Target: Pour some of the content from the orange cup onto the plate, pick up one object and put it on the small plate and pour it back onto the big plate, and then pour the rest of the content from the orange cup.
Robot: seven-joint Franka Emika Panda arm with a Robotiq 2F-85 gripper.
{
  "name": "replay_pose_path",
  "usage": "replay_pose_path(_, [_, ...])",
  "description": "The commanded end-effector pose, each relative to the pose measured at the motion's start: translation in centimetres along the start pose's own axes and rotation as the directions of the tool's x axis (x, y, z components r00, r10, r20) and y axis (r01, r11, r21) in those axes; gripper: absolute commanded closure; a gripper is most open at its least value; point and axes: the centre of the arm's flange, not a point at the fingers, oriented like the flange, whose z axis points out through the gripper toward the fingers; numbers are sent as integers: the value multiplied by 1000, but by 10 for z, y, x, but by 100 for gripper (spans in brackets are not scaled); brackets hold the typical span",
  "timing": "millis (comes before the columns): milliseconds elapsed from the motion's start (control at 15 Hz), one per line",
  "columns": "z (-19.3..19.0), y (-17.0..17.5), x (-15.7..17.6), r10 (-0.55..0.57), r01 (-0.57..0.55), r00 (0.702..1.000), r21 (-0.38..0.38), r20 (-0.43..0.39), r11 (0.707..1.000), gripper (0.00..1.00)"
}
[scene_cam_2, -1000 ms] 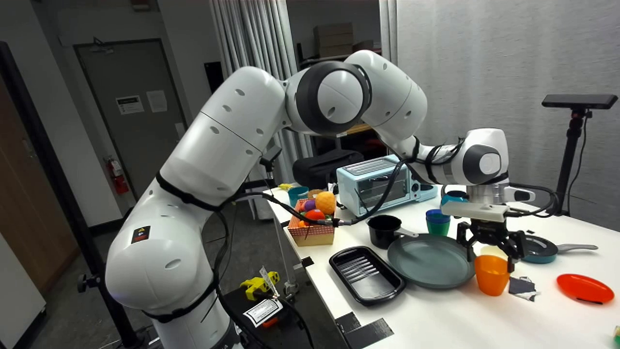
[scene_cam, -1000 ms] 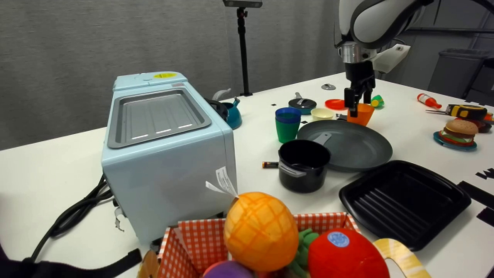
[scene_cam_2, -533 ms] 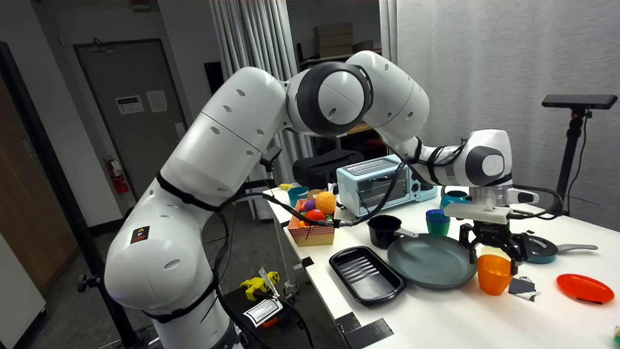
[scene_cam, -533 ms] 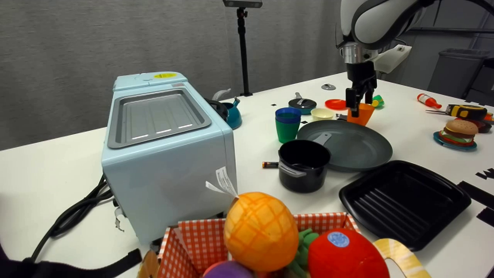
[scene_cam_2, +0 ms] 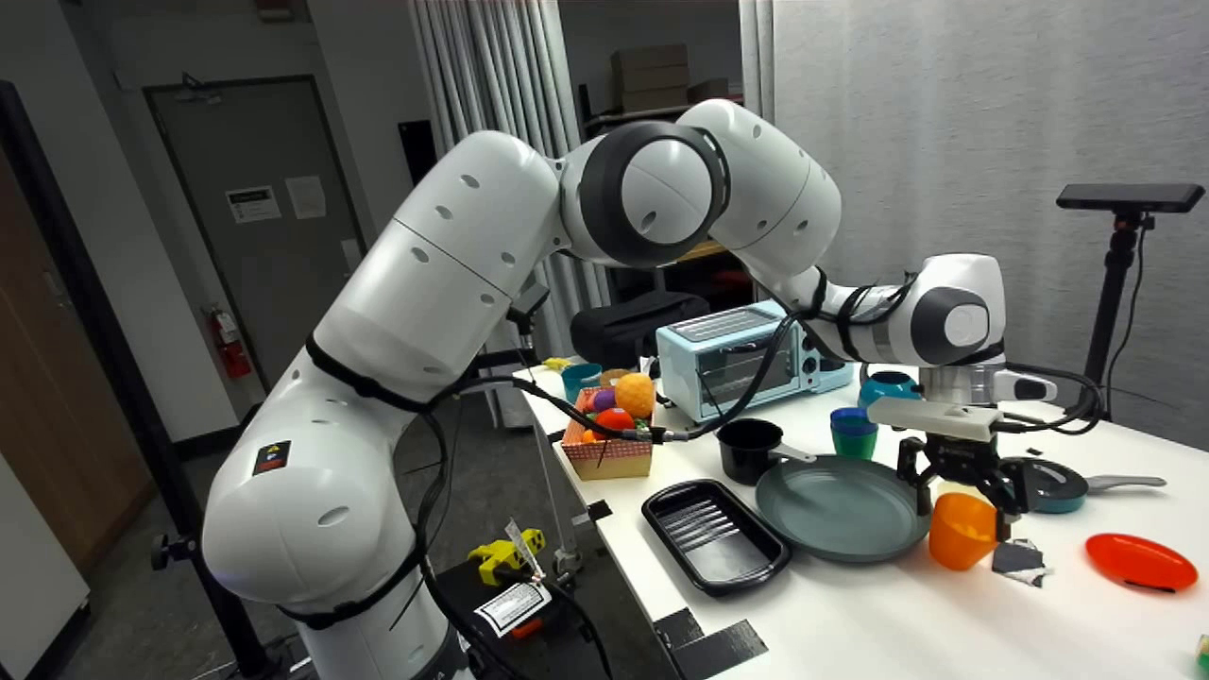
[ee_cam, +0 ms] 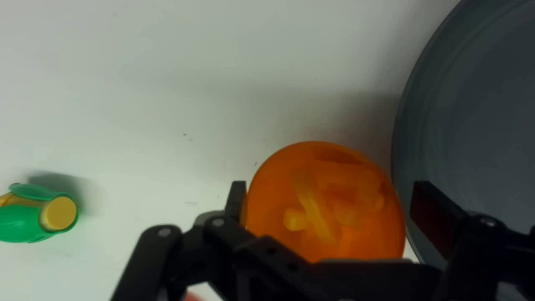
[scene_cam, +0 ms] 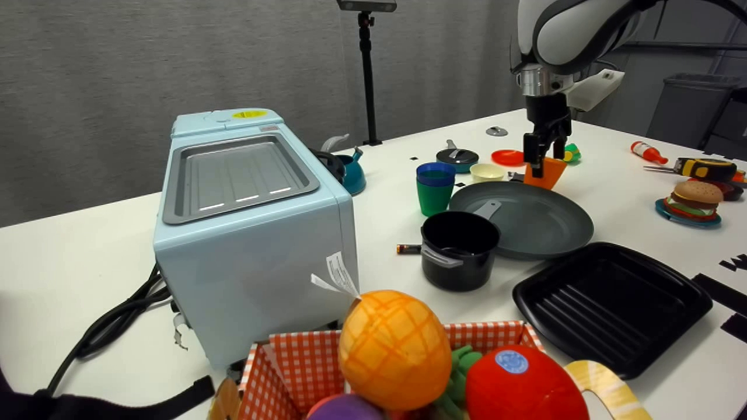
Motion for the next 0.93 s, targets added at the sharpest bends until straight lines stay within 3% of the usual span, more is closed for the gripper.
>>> replay_pose_path(0, [-1, 2, 7, -5, 5, 1000, 24, -21, 1000, 0])
replay_pose_path(600, [-32, -2, 11, -1, 5, 997, 58, -74, 998, 0])
replay_pose_path(867, [-27, 1, 13, 7, -4, 998, 46, -69, 999, 0])
